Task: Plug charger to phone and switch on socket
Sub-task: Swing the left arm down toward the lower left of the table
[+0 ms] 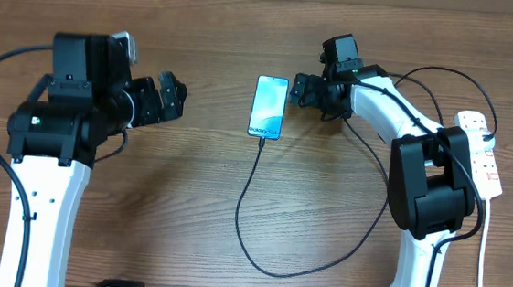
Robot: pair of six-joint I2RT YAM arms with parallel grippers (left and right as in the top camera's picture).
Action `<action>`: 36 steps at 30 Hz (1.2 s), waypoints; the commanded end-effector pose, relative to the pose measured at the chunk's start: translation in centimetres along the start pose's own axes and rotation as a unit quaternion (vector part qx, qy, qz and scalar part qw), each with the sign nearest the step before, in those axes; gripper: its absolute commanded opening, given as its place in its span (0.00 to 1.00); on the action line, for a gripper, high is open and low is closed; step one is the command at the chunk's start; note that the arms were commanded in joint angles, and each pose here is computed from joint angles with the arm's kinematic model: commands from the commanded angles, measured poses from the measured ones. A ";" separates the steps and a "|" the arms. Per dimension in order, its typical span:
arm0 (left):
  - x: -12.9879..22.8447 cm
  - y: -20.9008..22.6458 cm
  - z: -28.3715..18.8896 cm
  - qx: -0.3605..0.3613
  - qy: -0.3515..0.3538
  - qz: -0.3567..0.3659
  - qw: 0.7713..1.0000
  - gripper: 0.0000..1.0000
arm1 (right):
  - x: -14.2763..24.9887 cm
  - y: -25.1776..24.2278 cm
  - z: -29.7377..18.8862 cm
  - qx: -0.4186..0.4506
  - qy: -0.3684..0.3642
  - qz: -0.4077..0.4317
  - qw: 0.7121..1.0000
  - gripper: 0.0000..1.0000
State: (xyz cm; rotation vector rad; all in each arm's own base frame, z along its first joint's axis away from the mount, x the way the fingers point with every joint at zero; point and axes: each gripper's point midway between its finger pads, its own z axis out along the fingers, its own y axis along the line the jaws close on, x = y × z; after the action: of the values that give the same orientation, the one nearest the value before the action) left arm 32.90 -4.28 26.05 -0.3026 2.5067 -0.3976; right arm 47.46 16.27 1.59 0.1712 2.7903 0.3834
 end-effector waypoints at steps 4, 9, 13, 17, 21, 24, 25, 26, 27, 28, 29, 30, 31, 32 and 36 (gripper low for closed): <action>3.4 1.4 0.9 -0.013 0.028 0.005 1.000 1.00 | 0.3 -1.3 0.5 0.017 0.006 0.008 1.000 1.00; 6.8 3.0 2.7 -0.028 0.073 -0.004 0.997 1.00 | 0.3 -1.3 0.5 0.017 0.006 0.008 1.000 1.00; 9.3 4.1 3.9 -0.039 0.104 -0.011 0.994 1.00 | 0.3 -1.3 0.5 0.017 0.006 0.008 1.000 1.00; 10.3 4.7 5.1 -0.037 0.099 -0.010 0.994 1.00 | 0.3 -1.3 0.5 0.017 0.006 0.008 1.000 1.00; 10.2 5.0 6.7 -0.023 0.064 -0.003 0.998 1.00 | 0.3 -1.3 0.5 0.017 0.006 0.008 1.000 1.00; 10.5 5.1 8.1 -0.010 0.039 0.001 0.999 1.00 | 0.3 -1.3 0.5 0.017 0.006 0.008 1.000 1.00; 10.7 5.2 8.6 -0.004 0.031 0.003 1.000 1.00 | 0.3 -1.3 0.5 0.017 0.006 0.008 1.000 1.00; 10.9 5.4 9.0 -0.001 0.024 0.004 1.000 1.00 | 0.3 -1.3 0.5 0.017 0.006 0.008 1.000 1.00; 11.2 5.5 9.4 0.003 0.019 0.005 1.000 1.00 | 0.3 -1.3 0.5 0.017 0.006 0.008 1.000 1.00; 11.5 5.7 9.9 0.006 0.013 0.007 1.000 1.00 | 0.3 -1.3 0.5 0.017 0.006 0.008 1.000 1.00; 11.7 5.8 10.2 0.009 0.006 0.008 1.000 1.00 | 0.3 -1.3 0.5 0.017 0.006 0.008 1.000 1.00; 12.0 5.8 10.6 0.017 -0.001 0.010 1.000 1.00 | 0.3 -1.3 0.5 0.017 0.006 0.008 1.000 1.00; 12.1 5.8 10.9 0.023 -0.010 0.013 1.000 1.00 | 0.3 -1.3 0.5 0.017 0.006 0.008 1.000 1.00; 12.2 5.7 11.3 0.033 -0.023 0.016 0.999 1.00 | 0.3 -1.3 0.5 0.017 0.006 0.008 1.000 1.00; 11.9 5.4 11.9 0.060 -0.074 0.020 0.995 1.00 | 0.3 -1.3 0.5 0.017 0.006 0.008 1.000 1.00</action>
State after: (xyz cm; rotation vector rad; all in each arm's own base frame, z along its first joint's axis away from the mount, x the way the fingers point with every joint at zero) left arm 29.87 -4.76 8.84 -0.2531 2.3748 -0.4483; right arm 47.47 16.27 1.59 0.1711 2.7900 0.3836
